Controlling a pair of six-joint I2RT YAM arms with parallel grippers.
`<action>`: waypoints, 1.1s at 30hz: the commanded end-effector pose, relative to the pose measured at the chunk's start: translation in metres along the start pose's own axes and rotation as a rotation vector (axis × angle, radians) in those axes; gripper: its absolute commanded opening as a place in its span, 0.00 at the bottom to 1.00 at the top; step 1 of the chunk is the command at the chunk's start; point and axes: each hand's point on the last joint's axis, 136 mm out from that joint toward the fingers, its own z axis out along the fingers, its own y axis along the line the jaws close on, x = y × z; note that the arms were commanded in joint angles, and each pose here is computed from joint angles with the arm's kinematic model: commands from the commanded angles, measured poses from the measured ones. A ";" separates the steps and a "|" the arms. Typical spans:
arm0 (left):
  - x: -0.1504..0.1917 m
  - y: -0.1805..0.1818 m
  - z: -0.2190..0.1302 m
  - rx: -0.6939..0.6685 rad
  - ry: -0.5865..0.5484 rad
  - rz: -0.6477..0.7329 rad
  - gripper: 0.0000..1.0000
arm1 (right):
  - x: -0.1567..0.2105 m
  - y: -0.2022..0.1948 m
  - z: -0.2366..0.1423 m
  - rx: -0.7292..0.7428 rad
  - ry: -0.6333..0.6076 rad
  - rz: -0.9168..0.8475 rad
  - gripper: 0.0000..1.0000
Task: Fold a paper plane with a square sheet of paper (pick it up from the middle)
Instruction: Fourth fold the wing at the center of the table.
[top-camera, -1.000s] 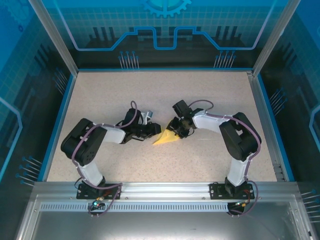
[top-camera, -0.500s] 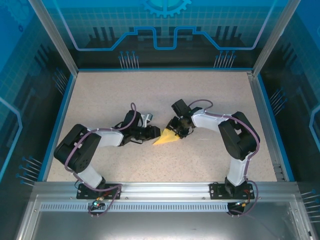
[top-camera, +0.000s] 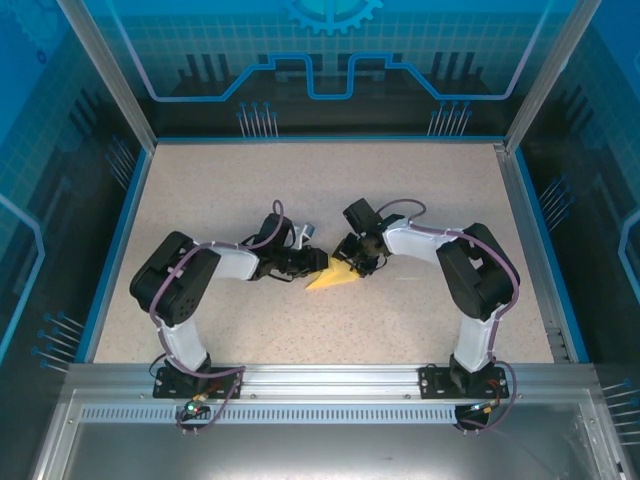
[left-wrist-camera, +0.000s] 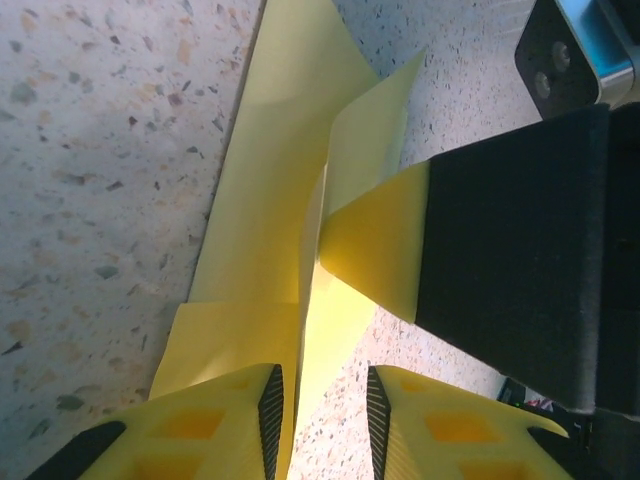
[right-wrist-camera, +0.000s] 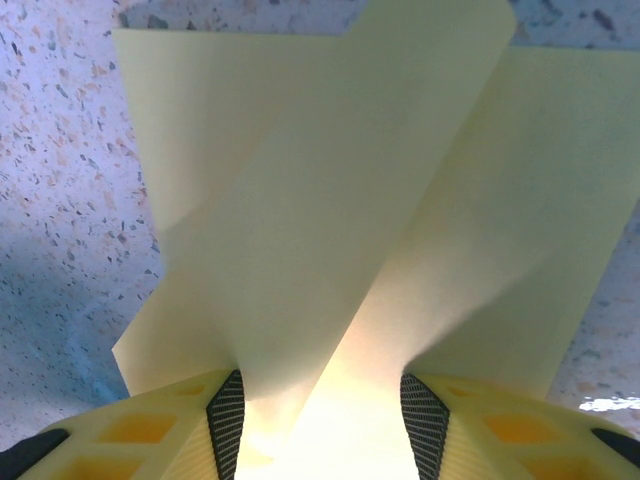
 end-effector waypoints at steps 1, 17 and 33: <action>0.002 -0.007 0.004 0.039 0.049 0.021 0.32 | 0.012 -0.053 0.017 0.200 0.033 0.046 0.50; 0.006 -0.004 0.016 0.058 0.093 0.041 0.20 | 0.012 -0.053 0.017 0.201 0.035 0.049 0.49; -0.001 -0.010 0.003 0.059 0.051 0.074 0.24 | 0.013 -0.057 0.017 0.217 0.036 0.049 0.49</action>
